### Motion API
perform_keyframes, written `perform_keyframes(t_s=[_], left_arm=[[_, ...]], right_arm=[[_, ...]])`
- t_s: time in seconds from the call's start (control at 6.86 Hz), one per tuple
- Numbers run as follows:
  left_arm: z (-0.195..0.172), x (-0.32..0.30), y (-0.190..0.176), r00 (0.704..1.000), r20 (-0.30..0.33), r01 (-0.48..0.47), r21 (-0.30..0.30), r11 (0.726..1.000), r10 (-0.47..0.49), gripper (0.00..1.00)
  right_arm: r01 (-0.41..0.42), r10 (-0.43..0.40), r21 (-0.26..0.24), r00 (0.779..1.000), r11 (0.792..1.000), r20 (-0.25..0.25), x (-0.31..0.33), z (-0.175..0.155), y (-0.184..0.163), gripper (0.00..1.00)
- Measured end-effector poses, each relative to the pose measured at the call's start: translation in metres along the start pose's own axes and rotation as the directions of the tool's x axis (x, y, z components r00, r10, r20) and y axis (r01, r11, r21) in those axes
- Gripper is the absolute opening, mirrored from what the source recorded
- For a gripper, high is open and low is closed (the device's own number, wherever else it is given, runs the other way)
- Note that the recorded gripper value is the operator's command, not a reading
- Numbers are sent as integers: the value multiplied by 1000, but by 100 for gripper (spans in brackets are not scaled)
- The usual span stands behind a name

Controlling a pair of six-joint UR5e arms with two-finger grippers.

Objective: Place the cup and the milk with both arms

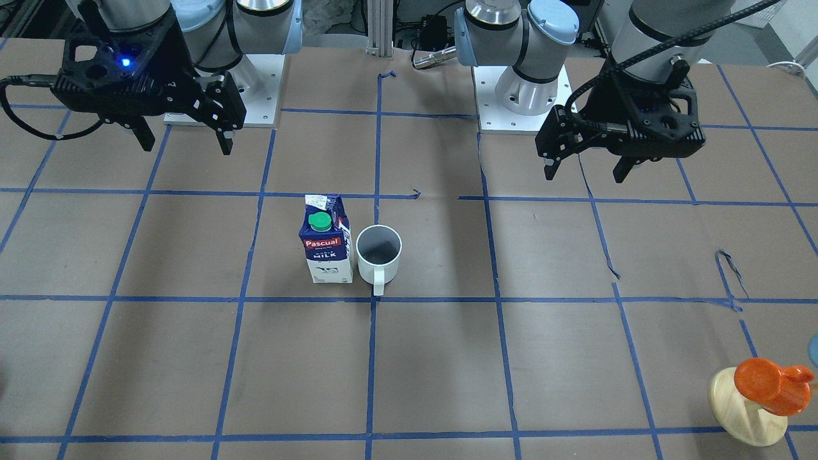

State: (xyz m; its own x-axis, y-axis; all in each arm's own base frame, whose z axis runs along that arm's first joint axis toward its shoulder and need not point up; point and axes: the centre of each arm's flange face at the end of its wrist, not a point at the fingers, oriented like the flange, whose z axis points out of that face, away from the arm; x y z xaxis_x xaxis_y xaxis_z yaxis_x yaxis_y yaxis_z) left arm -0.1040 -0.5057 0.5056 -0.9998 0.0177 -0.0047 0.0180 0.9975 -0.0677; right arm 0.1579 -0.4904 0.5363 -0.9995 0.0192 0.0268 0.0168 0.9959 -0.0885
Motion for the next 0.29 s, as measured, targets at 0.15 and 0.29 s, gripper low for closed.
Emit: perform_keyframes(t_s=[0.15, 0.29], left_arm=[[1, 0, 0, 1000, 1, 0, -2, 1000, 0, 100], [2, 1, 1, 1000, 1, 0, -4, 1000, 0, 100]], right_arm=[[-2, 2, 1, 1000, 1000, -2, 0, 0, 0, 100], [-3, 3, 0, 1000, 1000, -4, 0, 0, -1, 100]])
